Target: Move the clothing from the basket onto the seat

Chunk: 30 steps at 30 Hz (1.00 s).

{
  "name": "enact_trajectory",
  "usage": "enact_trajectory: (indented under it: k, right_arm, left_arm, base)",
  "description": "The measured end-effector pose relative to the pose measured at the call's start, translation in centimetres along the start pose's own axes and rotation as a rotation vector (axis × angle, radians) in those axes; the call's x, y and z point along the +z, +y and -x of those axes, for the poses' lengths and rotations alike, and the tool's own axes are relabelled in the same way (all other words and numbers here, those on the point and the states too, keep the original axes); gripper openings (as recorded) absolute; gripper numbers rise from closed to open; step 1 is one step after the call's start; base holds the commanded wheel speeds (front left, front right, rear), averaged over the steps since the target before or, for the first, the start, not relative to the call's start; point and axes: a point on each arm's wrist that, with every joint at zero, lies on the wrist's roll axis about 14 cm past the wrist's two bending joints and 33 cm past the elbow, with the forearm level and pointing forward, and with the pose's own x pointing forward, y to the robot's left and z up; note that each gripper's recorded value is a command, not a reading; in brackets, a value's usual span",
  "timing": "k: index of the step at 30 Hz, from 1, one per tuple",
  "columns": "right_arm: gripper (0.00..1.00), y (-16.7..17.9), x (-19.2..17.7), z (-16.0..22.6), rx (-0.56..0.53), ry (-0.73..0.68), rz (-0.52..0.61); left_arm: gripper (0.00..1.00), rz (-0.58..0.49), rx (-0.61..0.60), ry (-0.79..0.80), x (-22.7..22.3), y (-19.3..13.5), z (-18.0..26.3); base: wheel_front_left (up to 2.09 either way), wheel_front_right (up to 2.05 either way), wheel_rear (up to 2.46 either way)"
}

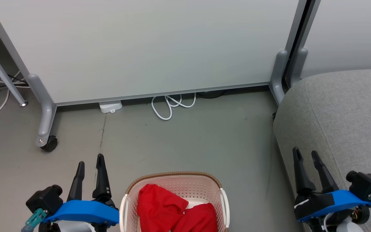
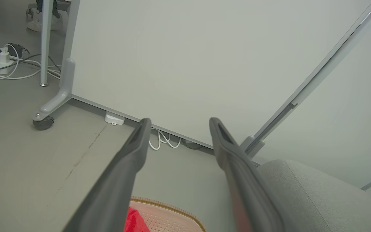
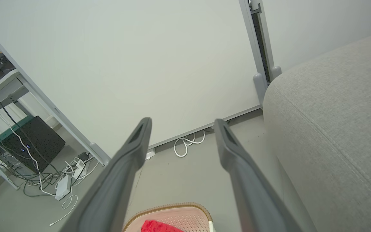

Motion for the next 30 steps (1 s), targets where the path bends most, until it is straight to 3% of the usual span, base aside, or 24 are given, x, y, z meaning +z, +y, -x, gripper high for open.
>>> enact_trajectory:
  k: [30]
  right_arm:
    - [1.00, 0.6, 0.0, 0.0, 0.049, -0.020, 0.269]
  left_arm:
    - [1.00, -0.253, -0.027, 0.006, -1.2, -0.2, 0.4]
  base:
    - [0.00, 0.00, 0.00]
